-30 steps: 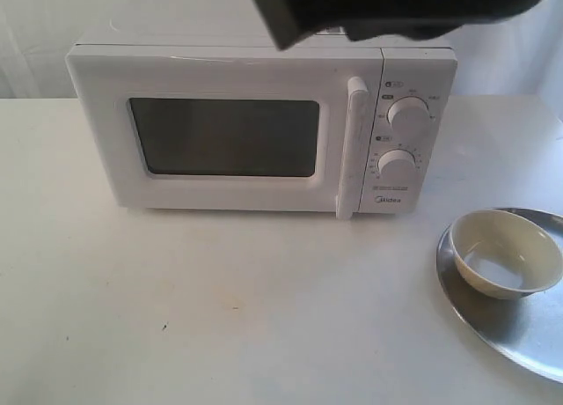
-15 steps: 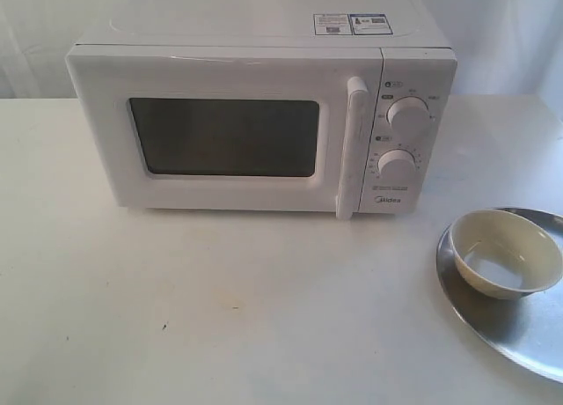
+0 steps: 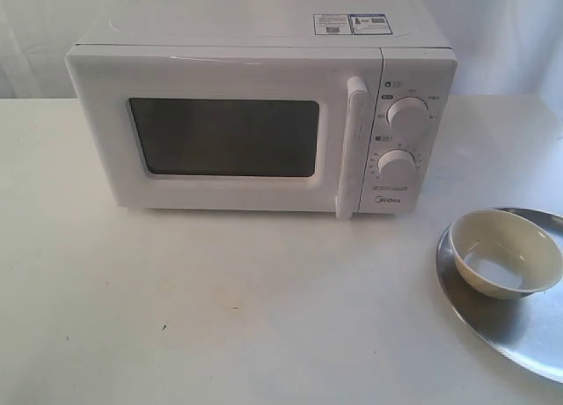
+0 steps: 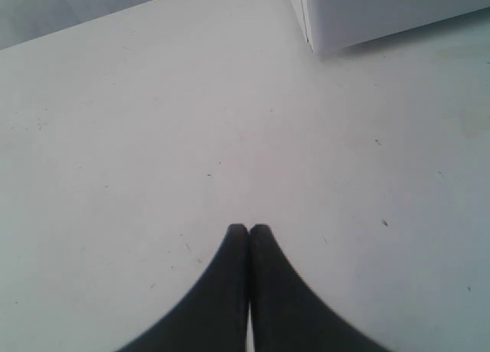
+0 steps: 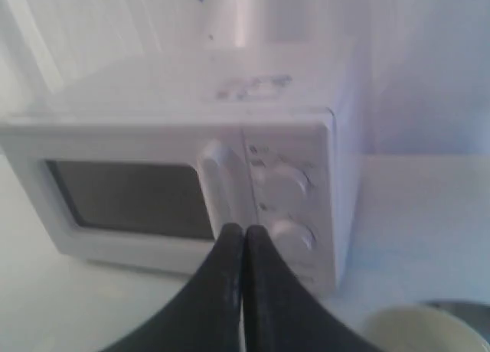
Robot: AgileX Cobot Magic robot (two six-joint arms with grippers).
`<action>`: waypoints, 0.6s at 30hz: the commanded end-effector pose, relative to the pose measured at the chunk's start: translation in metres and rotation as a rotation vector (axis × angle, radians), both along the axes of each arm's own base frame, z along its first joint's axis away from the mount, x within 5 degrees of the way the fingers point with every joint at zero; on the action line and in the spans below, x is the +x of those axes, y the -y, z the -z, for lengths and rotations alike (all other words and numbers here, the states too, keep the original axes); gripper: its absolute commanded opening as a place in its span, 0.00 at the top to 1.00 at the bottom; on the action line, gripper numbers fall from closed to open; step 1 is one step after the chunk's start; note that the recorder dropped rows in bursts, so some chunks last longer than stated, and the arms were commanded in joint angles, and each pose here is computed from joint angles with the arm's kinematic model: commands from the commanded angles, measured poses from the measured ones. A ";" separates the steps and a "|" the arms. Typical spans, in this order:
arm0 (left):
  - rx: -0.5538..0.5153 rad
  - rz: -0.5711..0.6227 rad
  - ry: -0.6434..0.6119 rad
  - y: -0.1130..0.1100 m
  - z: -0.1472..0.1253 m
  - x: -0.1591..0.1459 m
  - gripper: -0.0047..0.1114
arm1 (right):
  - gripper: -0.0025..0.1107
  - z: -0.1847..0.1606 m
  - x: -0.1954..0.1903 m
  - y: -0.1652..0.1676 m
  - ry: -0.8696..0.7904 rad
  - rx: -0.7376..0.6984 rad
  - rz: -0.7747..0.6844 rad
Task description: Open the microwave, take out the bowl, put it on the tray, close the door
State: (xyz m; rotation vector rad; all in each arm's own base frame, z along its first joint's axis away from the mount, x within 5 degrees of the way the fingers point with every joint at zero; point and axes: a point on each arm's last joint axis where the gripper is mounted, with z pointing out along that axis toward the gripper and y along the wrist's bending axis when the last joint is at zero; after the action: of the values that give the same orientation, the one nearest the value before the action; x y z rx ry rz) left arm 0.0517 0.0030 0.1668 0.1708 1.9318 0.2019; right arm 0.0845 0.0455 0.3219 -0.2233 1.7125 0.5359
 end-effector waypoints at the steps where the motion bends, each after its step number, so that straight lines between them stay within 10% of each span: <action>1: -0.008 0.003 0.002 0.000 0.000 0.000 0.96 | 0.98 0.073 -0.018 0.017 -0.048 -0.018 0.072; 7: -0.008 0.003 0.002 0.000 0.000 0.000 0.96 | 0.98 0.120 -0.033 0.032 -0.257 -0.060 0.156; 18: -0.008 0.003 0.002 0.000 0.000 0.000 0.96 | 0.98 0.116 -0.035 0.037 -0.064 -0.136 0.178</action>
State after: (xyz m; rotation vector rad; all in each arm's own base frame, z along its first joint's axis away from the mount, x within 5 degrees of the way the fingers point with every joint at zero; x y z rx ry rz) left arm 0.0517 0.0030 0.1668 0.1708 1.9318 0.2019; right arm 0.0469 0.0097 0.2077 -0.1082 1.8661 0.3779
